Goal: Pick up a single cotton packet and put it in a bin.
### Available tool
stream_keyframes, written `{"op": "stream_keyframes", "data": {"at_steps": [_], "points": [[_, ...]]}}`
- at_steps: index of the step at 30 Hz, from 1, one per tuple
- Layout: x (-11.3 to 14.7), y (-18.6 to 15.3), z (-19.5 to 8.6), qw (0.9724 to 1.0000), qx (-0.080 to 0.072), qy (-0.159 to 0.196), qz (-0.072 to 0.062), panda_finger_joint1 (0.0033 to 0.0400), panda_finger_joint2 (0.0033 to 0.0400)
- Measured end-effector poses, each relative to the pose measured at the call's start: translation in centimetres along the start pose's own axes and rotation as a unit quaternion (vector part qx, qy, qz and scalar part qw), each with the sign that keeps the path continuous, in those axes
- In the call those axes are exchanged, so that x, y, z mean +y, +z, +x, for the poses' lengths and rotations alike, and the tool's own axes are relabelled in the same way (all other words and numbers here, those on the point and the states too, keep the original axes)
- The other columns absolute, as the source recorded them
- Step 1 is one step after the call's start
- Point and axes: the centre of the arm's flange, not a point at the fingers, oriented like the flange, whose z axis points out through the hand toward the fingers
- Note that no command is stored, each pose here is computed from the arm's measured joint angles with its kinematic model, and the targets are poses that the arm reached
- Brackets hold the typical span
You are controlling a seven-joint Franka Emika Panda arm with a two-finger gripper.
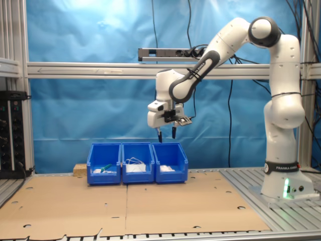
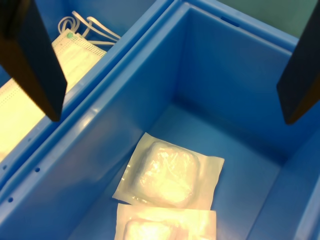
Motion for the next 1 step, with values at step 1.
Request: {"op": "stream_keyframes", "data": {"at_steps": [1], "points": [[0.0,0.0,0.0,1.0,0.0,0.0,0.0,0.04,0.04]]}}
